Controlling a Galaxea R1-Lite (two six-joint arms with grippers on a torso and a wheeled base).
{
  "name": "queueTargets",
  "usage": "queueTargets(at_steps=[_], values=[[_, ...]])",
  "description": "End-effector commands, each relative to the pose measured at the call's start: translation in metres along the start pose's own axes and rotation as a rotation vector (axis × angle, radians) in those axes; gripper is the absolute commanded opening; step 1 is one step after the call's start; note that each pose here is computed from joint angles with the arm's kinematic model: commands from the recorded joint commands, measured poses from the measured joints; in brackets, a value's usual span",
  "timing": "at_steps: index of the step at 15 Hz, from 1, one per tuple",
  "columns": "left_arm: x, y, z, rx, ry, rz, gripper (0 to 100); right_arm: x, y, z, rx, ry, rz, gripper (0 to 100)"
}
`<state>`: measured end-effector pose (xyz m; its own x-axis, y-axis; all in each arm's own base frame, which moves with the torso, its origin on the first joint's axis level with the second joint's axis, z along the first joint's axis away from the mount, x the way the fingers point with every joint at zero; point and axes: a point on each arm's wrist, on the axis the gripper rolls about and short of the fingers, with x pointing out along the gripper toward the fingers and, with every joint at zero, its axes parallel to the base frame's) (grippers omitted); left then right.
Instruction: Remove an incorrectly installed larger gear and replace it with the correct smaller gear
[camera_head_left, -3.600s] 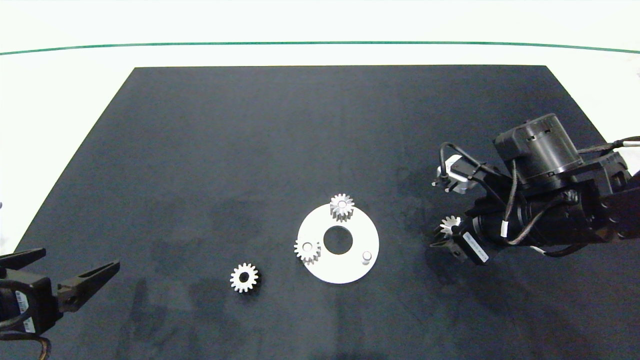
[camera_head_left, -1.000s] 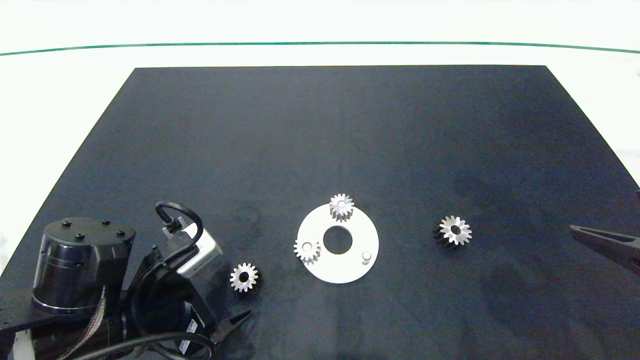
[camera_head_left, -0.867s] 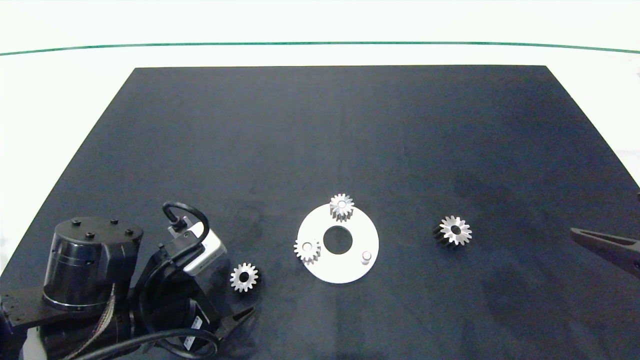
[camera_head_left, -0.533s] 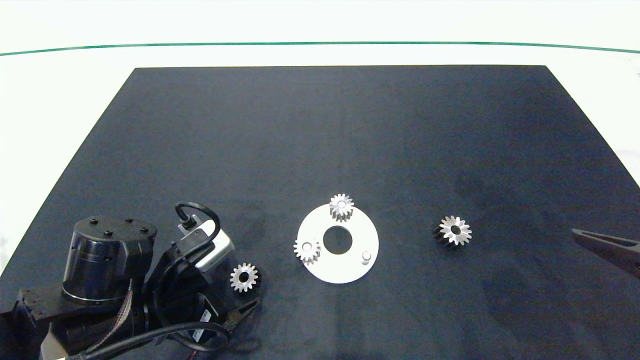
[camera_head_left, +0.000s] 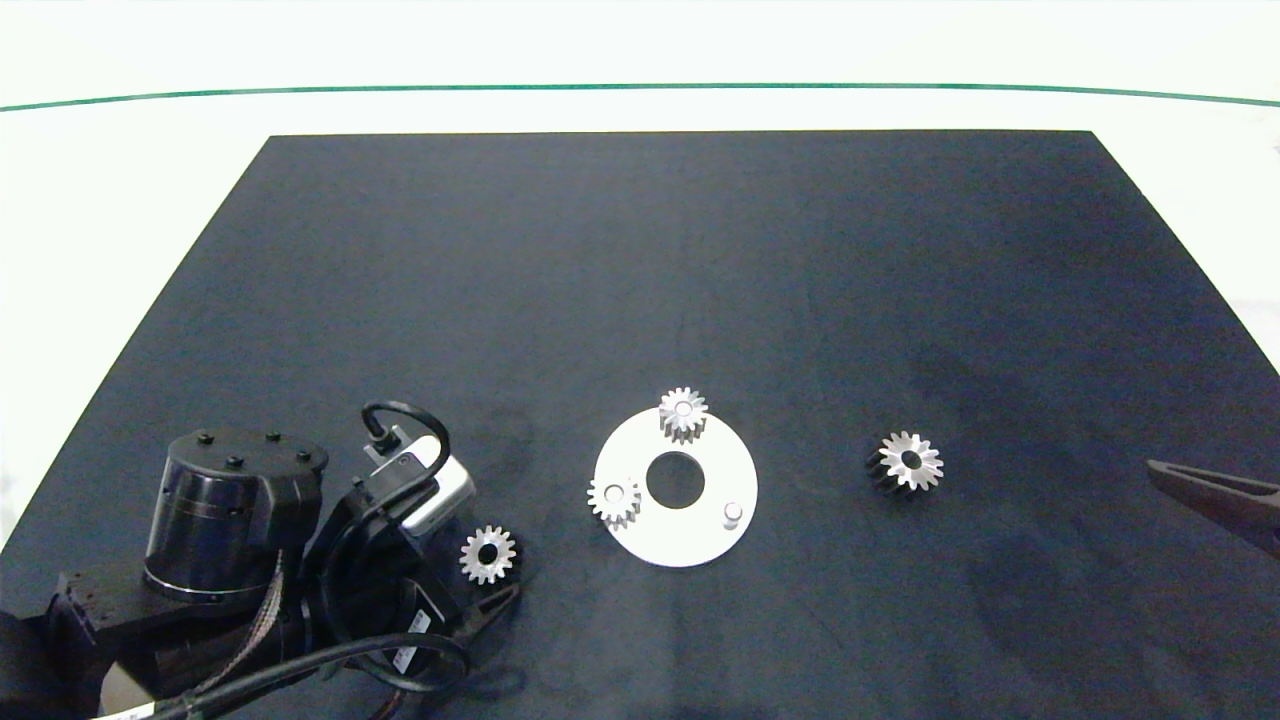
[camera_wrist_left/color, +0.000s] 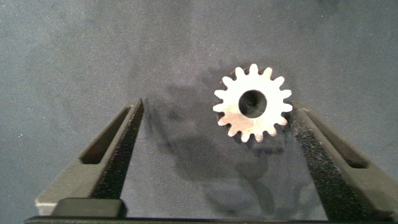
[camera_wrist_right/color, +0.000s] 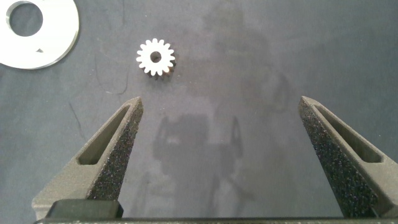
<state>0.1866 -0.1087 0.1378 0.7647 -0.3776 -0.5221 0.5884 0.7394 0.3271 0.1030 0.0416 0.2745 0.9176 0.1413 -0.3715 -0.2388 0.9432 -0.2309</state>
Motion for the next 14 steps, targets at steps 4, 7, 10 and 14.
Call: queueTargets(at_steps=[4,7,10,14], values=[[0.0032,-0.0050,0.0012,0.014,0.006,-0.004,81,-0.0011,-0.0007,-0.0004,0.003,-0.001,-0.005,100],[0.0058,-0.0074,0.0020,0.018,-0.006,-0.007,75,-0.0014,-0.0005,-0.0022,0.002,0.002,-0.004,100],[0.0061,-0.0073,0.0017,0.017,-0.001,0.001,69,-0.0025,-0.0004,-0.0045,0.002,0.003,-0.004,100],[0.0065,-0.0075,0.0011,0.017,0.002,0.000,60,-0.0025,-0.0004,-0.0045,0.002,0.003,-0.003,100]])
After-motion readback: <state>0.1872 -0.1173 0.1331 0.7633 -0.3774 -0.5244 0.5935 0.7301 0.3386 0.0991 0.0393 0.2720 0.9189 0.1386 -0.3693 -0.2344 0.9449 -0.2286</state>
